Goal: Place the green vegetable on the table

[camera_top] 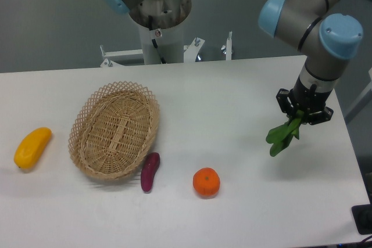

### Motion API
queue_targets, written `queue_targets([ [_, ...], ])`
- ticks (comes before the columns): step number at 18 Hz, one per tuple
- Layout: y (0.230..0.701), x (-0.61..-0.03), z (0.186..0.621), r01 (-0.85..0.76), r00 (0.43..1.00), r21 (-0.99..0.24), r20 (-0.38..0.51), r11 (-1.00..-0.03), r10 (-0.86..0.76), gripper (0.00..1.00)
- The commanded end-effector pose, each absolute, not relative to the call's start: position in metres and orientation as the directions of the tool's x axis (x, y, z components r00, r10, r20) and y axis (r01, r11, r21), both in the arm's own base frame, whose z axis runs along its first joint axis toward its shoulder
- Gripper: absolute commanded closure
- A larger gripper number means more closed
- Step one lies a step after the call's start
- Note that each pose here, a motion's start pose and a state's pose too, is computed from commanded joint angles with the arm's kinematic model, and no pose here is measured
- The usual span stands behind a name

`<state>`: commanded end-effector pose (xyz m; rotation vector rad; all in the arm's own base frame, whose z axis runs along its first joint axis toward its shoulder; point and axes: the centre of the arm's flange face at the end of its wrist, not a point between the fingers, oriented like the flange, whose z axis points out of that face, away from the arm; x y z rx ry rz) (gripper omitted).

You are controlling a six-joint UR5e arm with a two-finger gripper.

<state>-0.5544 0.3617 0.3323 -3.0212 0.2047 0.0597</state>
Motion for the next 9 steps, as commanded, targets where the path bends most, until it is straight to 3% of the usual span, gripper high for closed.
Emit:
queue_targets([
  [9, 0.3618, -0.5546, 0.3313, -0.137, 0.99, -0.109, -0.045, -0.985, -0.132, 0.79],
])
